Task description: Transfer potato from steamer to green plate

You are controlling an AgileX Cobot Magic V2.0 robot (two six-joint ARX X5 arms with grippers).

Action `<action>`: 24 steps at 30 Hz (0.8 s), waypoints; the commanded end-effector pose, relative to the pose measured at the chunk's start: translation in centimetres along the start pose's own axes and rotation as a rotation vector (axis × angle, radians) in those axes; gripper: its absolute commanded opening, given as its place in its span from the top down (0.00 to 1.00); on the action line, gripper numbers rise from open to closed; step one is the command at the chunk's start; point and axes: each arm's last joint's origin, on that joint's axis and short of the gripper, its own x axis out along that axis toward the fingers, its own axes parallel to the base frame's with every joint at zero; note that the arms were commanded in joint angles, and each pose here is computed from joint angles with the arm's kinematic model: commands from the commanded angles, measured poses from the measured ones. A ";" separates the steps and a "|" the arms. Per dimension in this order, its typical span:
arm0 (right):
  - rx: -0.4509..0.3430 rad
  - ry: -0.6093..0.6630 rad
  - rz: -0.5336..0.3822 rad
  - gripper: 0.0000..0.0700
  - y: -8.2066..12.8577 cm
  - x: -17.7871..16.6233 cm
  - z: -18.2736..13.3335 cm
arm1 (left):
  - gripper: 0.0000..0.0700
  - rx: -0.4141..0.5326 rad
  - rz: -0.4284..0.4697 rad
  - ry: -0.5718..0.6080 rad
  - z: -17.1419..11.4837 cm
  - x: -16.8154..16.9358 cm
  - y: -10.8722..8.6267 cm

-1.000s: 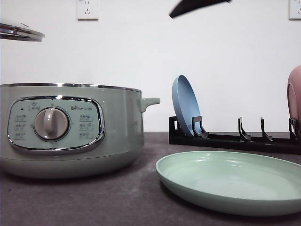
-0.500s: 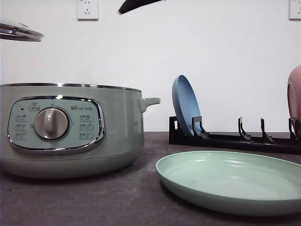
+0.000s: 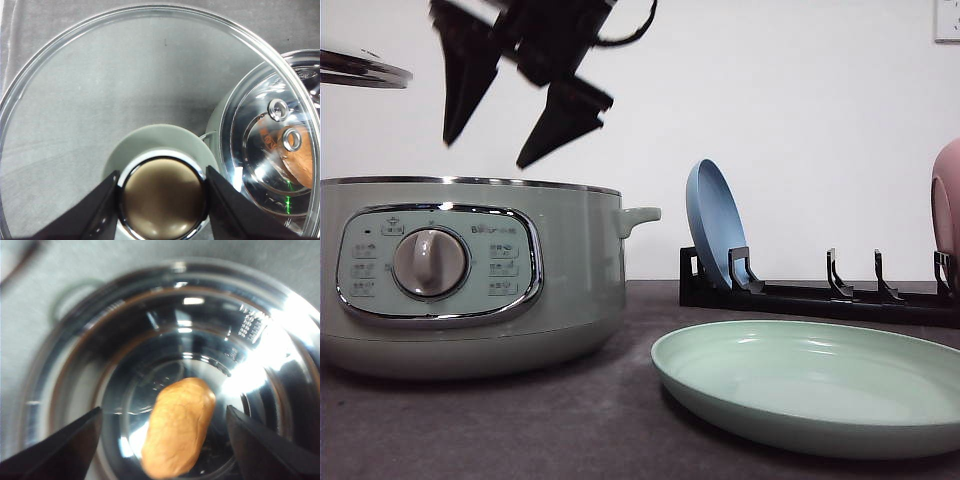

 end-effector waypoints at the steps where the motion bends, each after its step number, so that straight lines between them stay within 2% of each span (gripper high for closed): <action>1: -0.020 -0.007 -0.006 0.29 0.5 1.1 0.2 | 1.00 -0.008 0.009 -0.070 0.6 -1.0 0.1; 9: -0.021 0.055 -0.036 0.29 0.1 4.2 -0.9 | 1.00 -0.008 0.008 -0.069 0.5 -1.0 0.1; 24: -0.023 0.119 -0.058 0.29 0.0 7.1 -2.2 | 1.00 -0.008 0.008 -0.068 0.5 -1.0 0.1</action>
